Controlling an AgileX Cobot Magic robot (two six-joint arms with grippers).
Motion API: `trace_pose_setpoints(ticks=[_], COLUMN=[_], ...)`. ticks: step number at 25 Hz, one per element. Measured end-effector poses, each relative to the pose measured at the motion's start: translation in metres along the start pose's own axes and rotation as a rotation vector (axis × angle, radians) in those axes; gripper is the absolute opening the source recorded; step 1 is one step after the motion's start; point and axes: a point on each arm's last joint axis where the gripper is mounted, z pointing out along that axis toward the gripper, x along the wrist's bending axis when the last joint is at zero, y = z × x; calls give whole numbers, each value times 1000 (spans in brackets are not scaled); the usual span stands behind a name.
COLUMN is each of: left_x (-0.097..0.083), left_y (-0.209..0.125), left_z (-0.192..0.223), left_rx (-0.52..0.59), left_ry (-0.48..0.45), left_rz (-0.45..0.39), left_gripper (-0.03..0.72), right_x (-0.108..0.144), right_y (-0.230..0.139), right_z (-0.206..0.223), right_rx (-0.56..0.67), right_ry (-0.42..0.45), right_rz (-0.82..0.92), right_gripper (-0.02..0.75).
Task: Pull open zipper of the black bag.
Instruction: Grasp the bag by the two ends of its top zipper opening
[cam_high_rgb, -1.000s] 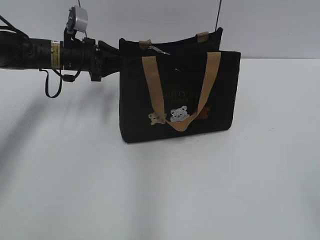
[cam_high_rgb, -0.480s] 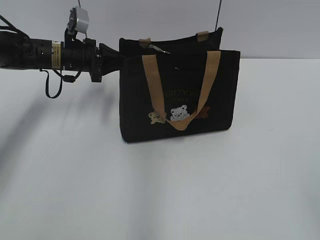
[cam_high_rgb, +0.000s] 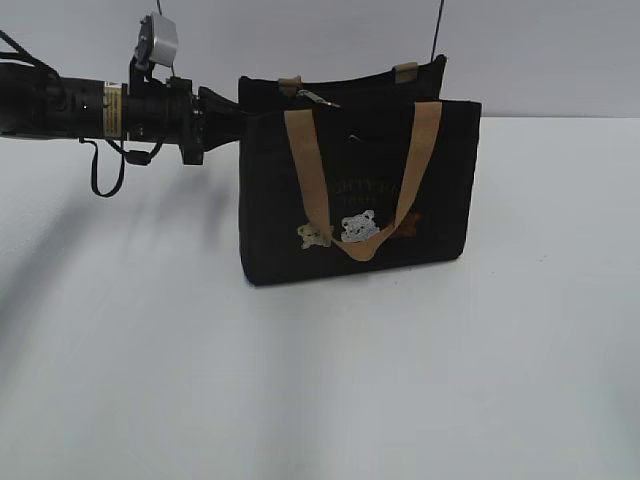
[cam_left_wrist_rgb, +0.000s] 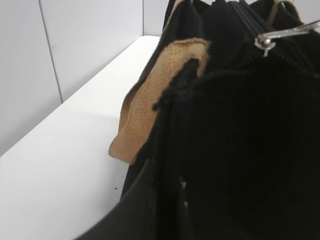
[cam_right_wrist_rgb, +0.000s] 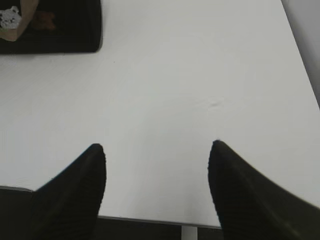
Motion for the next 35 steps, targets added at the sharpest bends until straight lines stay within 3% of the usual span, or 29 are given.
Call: trace_pose_setpoints(ticks=[4, 8, 14, 24, 27, 35], left_x=[0, -1, -1, -2, -2, -2], left_y=[0, 0, 1, 1, 1, 1], left_z=[0, 0, 0, 2, 2, 2], left_rx=[-3, -4, -6, -7, -7, -7], left_ry=[-3, -6, -9, -14, -14, -15], left_rz=[0, 0, 0, 1, 1, 1], left_gripper=[13, 13, 13, 13, 13, 13], right_x=[0, 2, 3, 4, 15, 78], right_y=[14, 46, 98, 181, 204, 233], right_z=[2, 22, 59, 137, 159, 224], right_rx=[-7, 51, 89, 119, 105, 84], right_ry=[15, 91, 184, 337, 395, 559], right_rz=[-29, -110, -159, -391, -470, -632], right_gripper=[487, 487, 487, 487, 487, 487])
